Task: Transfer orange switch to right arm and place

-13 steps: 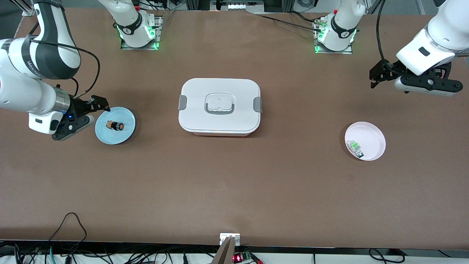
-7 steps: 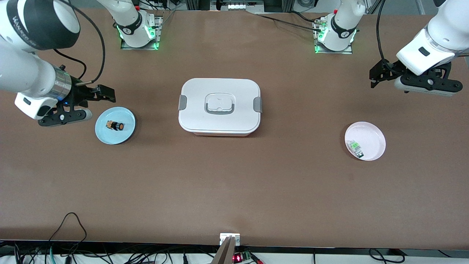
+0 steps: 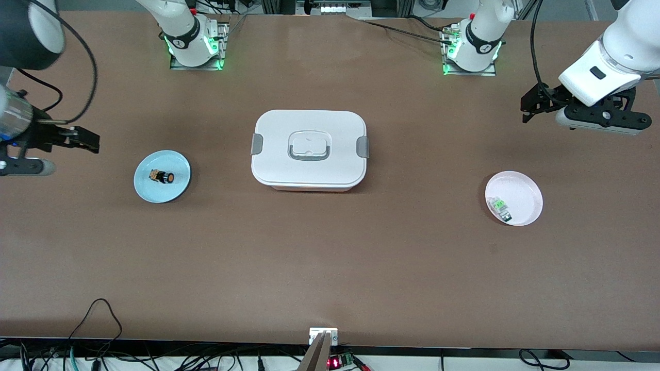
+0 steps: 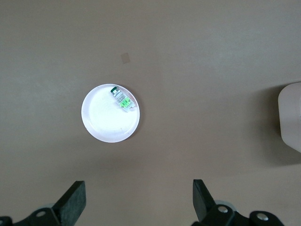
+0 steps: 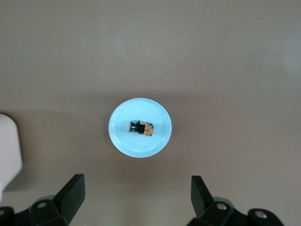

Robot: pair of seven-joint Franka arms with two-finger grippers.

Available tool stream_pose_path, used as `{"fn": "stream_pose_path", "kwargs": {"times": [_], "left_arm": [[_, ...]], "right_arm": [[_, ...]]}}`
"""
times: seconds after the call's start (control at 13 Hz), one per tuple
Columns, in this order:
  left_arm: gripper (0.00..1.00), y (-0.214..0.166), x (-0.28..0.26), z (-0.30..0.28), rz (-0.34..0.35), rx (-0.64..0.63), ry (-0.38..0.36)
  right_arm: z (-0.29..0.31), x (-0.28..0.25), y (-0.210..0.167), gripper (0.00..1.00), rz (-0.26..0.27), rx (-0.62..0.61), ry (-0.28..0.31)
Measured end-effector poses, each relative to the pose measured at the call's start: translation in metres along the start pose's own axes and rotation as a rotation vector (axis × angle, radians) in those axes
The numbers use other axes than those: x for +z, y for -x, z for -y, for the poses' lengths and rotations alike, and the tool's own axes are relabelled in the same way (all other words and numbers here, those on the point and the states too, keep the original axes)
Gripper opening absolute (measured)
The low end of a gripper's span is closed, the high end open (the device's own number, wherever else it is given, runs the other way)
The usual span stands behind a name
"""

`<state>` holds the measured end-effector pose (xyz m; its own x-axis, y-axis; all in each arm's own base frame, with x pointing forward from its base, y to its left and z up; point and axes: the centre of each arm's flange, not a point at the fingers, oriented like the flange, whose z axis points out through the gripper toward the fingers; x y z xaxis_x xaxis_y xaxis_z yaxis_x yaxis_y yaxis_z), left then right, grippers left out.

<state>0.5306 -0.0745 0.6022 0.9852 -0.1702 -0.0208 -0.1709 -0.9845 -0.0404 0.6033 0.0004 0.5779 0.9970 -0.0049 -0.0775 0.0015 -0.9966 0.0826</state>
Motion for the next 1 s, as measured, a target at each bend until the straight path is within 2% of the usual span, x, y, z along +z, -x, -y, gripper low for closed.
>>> {"fn": "stream_pose_path", "kwargs": {"times": [0.15, 0.38, 0.61, 0.84, 1.0], "left_arm": [[1.0, 0.0, 0.0, 0.001, 0.001, -0.001, 0.0], [1.0, 0.0, 0.0, 0.0, 0.002, -0.001, 0.0], [1.0, 0.0, 0.0, -0.001, 0.003, 0.001, 0.0], [1.0, 0.0, 0.0, -0.001, 0.003, 0.001, 0.0], [1.0, 0.0, 0.0, -0.001, 0.003, 0.002, 0.0]], "right_arm": [[-0.01, -0.019, 0.002, 1.0, -0.038, 0.023, -0.016], [-0.037, -0.029, 0.01, 1.0, -0.049, 0.07, -0.012], [-0.05, -0.029, 0.02, 1.0, -0.012, 0.072, -0.012], [-0.047, -0.02, 0.038, 1.0, 0.053, 0.08, -0.017], [-0.048, -0.017, 0.052, 1.0, 0.065, 0.087, -0.021]]}}
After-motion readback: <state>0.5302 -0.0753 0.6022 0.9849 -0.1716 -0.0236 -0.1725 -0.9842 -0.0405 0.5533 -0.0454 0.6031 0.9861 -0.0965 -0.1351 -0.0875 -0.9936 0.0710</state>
